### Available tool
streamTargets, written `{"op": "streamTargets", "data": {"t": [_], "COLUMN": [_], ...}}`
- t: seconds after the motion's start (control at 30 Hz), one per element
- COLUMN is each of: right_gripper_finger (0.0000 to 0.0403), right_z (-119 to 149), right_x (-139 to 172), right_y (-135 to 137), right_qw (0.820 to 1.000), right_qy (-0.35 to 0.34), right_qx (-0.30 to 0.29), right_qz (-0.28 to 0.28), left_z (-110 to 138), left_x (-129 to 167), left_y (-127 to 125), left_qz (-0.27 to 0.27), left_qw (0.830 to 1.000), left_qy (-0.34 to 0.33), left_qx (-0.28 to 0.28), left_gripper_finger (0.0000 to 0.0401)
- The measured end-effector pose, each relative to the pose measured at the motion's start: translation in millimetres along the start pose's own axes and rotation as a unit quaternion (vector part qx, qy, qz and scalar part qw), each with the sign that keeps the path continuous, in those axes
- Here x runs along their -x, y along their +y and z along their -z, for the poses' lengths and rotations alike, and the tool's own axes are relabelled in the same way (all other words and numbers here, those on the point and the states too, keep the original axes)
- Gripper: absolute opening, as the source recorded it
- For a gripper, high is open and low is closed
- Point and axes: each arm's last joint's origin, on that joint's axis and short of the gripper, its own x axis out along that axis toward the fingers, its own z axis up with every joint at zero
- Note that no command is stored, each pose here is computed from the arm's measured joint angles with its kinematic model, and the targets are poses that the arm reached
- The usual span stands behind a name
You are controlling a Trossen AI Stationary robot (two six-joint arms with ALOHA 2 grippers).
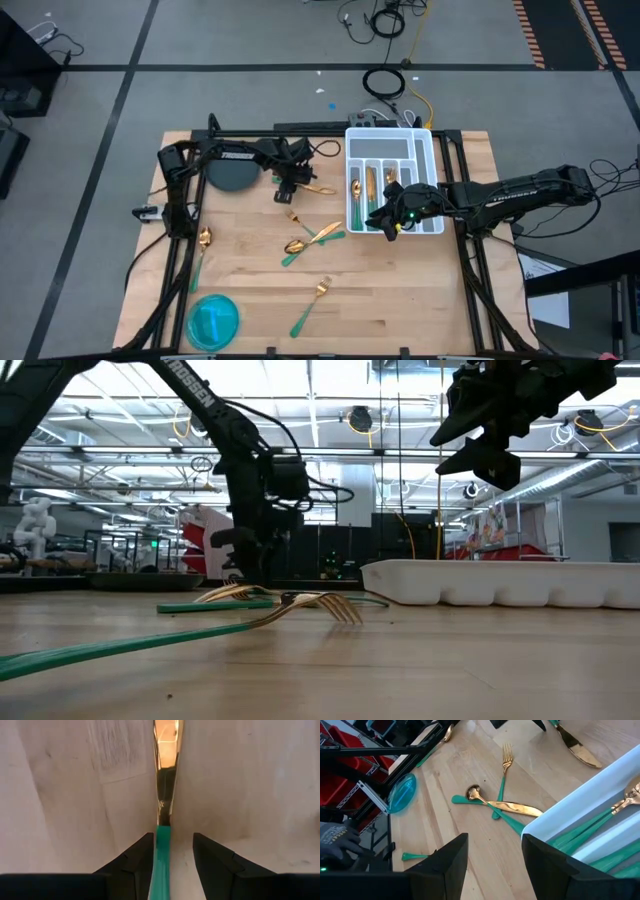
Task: Sort silverware
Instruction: Put the green knife on the silverware organizer
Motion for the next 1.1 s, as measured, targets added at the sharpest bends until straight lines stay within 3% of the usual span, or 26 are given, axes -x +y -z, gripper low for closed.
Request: {"op": "streamTargets", "data": {"t": [0.3,0.53,0.83,1.1], "right_gripper_finger": [0.0178,0.0178,0.0178,0.0178], "right_z": [0.1,0.0,0.0,-0.4], "right_x": [0.0,0.0,0.0,0.0], "right_y": [0.1,0.2,0.2,0.6], "right_qw": [1.000,1.000,1.000,1.000], "right_qy": [0.002,0.001,0.001,-0.001], "right_qx": [-0.003,-0.002,-0.003,-0.003], "right_qz": [-0.002,-0.002,-0.002,-0.004], "left_z": [3.1,4.7,1.7,-5.3], "left_x": [-21.0,-27.2,-23.6,3.7], "left_y": [0.7,-0.3,-2.2,1.6], "left_qz": [0.020,0.025,0.020,0.003], "left_qw": [0.999,0.999,0.998,0.998], "left_qy": [0.025,0.040,0.050,0.055], "left_qx": [0.016,0.015,0.024,0.026], "left_gripper_finger": [0.0135,0.0019,0.0017,0.0005]}}
